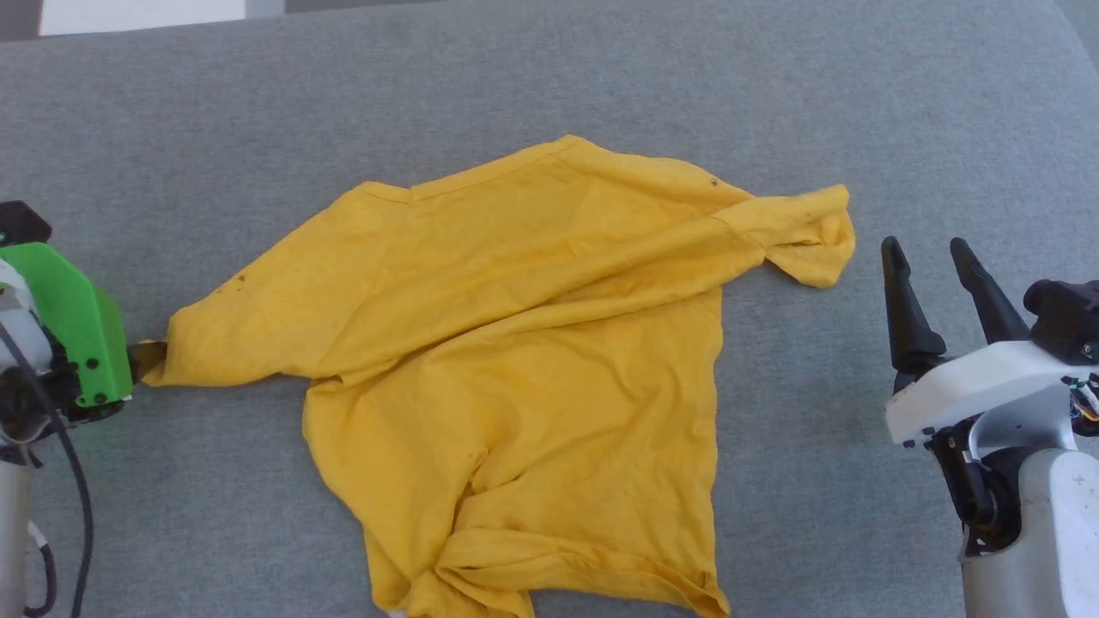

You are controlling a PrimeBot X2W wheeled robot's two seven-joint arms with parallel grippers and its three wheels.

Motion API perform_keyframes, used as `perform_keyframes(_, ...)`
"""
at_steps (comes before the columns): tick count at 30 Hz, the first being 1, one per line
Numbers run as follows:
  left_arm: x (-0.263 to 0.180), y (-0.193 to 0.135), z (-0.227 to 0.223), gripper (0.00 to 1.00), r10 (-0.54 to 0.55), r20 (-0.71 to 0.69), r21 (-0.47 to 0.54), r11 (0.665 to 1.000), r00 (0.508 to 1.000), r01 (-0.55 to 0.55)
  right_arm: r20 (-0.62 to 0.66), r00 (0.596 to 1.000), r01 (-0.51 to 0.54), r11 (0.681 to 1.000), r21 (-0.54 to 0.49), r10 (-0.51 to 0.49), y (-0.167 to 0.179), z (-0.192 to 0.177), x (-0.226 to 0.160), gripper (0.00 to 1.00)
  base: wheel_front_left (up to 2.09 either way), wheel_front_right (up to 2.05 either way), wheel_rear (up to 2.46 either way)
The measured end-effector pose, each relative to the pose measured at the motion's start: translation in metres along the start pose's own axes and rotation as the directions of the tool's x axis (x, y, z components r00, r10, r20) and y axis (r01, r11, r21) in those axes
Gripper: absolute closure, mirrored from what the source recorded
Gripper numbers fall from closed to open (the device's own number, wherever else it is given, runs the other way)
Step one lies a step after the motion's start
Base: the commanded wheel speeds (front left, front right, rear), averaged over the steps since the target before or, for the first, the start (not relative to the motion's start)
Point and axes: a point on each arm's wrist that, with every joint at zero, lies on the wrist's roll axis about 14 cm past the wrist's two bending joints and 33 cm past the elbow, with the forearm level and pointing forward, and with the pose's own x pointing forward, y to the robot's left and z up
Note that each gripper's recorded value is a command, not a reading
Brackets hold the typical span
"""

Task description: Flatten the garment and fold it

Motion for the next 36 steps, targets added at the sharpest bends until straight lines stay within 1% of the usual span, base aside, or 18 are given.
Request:
perform_keyframes(4,0.003,-0.006,-0.002,0.00,-0.027,-0.042,-0.022,0.999,0.999,0.026,-0.009,1.000,0.018,1.000,0.005,-0.018,-0.007,-0.004,-0.001,0.00,0.00,0.00,0.00)
perform_keyframes(5,0.002,-0.006,-0.002,0.00,-0.027,-0.042,-0.013,1.000,0.999,0.026,-0.010,1.000,0.021,1.000,0.005,-0.021,-0.008,-0.004,-0.001,0.00,0.00,0.00,0.00)
perform_keyframes(8,-0.001,-0.005,-0.006,0.00,-0.025,-0.036,0.006,1.000,0.999,0.025,-0.006,1.000,0.030,1.000,0.004,-0.030,-0.011,-0.003,-0.002,0.00,0.00,0.00,0.00)
perform_keyframes(12,-0.003,-0.007,-0.013,0.00,-0.044,0.007,-0.010,0.999,0.999,0.044,0.004,1.000,0.030,1.000,0.007,-0.030,-0.011,0.000,0.001,0.00,0.00,0.00,0.00)
perform_keyframes(13,-0.003,-0.008,-0.013,0.15,-0.046,0.024,-0.008,0.999,0.999,0.047,0.003,1.000,0.025,1.000,0.008,-0.025,-0.009,-0.001,0.002,0.00,0.00,0.00,0.00)
perform_keyframes(14,-0.003,-0.008,-0.014,0.71,-0.049,0.042,0.000,0.999,0.998,0.049,0.002,1.000,0.019,1.000,0.008,-0.019,-0.007,-0.001,0.003,0.00,0.00,0.00,0.00)
perform_keyframes(15,-0.003,-0.007,-0.013,1.00,-0.047,0.062,0.003,0.999,0.997,0.047,0.000,1.000,0.014,1.000,0.008,-0.014,-0.005,-0.002,0.004,0.00,0.00,0.00,0.00)
perform_keyframes(19,-0.002,-0.006,-0.011,1.00,-0.051,0.107,0.019,0.999,0.993,0.050,-0.003,1.000,-0.006,1.000,0.005,0.006,0.003,-0.003,0.008,0.00,0.00,0.00,0.00)
perform_keyframes(24,-0.004,-0.005,-0.012,1.00,-0.054,0.132,0.025,0.998,0.990,0.052,0.038,0.999,-0.026,0.999,-0.027,0.027,0.012,0.014,0.021,0.00,0.00,0.00,0.00)
perform_keyframes(25,-0.006,-0.005,-0.012,1.00,-0.055,0.148,0.029,0.998,0.987,0.051,0.012,1.000,-0.028,0.998,-0.061,0.029,0.015,0.015,0.034,0.00,0.00,0.00,0.00)
perform_keyframes(28,-0.006,-0.006,-0.012,1.00,-0.057,0.159,0.035,0.998,0.986,0.052,-0.090,0.996,-0.012,0.998,-0.058,0.007,0.011,0.002,0.050,0.00,0.00,0.00,0.00)
perform_keyframes(31,-0.006,-0.006,-0.011,1.00,-0.056,0.167,0.044,0.998,0.984,0.049,-0.249,0.968,0.009,0.999,-0.051,-0.021,0.006,-0.018,0.063,0.00,0.00,0.00,0.00)
perform_keyframes(34,-0.005,-0.007,-0.010,1.00,-0.053,0.173,0.056,0.997,0.983,0.044,-0.405,0.914,0.010,0.998,-0.062,-0.034,0.007,-0.037,0.071,0.00,0.00,0.00,0.00)
perform_keyframes(36,-0.005,-0.008,-0.009,1.00,-0.056,0.175,0.062,0.997,0.983,0.045,-0.497,0.867,0.002,0.998,-0.057,-0.030,0.012,-0.049,0.074,0.00,0.00,0.00,0.00)
